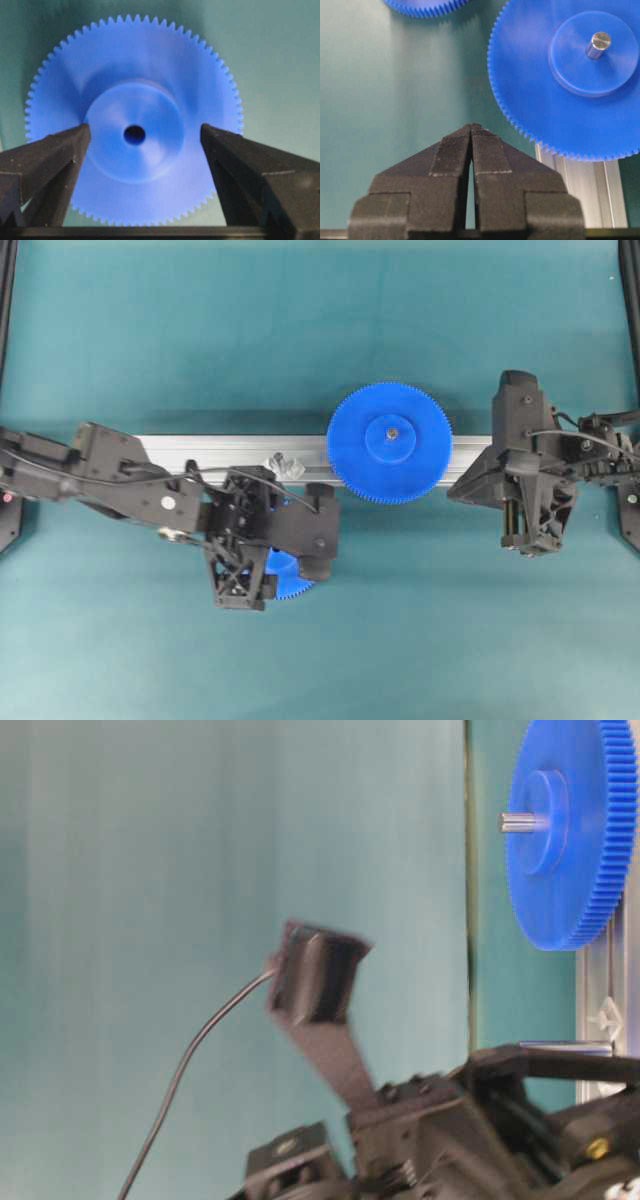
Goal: Insert the small gear onto the shaft.
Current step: 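Move the left gripper down over the smaller blue gear and grasp it, then lift the blue gear upright with the left gripper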
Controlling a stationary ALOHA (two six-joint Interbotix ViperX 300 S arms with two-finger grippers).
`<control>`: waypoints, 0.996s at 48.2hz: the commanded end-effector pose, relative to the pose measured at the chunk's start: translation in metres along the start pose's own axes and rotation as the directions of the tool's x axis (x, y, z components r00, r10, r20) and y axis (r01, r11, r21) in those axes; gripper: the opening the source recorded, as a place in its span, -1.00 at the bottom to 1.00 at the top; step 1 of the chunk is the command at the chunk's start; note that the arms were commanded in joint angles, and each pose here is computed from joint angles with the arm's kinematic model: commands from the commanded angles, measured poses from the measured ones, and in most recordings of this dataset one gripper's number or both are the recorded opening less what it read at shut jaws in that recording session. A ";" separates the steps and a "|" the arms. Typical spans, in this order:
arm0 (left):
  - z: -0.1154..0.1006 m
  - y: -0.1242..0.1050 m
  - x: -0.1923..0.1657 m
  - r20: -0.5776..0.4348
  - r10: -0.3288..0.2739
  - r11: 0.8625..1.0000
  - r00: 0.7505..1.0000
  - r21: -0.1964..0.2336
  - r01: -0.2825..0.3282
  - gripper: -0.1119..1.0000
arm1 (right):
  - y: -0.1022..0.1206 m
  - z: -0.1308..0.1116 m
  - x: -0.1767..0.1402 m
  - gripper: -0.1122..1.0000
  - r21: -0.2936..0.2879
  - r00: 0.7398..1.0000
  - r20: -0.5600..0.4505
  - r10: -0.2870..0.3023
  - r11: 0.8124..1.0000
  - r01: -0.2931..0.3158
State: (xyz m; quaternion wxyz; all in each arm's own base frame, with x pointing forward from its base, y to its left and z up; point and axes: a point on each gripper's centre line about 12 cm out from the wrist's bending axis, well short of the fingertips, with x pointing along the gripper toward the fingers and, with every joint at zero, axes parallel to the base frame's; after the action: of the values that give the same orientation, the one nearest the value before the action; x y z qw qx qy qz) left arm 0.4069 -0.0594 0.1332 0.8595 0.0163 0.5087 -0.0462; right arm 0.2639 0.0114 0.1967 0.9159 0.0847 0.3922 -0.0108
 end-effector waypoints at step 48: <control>-0.003 0.008 0.002 -0.062 0.013 1.000 0.998 -0.025 -0.015 0.85 | 0.004 -0.009 -0.023 -0.72 0.018 0.997 0.070 0.030 0.999 -0.032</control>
State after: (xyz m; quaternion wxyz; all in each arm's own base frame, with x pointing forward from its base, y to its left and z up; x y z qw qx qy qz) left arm 0.4043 -0.0527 0.1158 0.8391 0.0094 0.5429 -0.0336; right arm 0.2401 0.0150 0.2030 0.9253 0.0909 0.3682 -0.0032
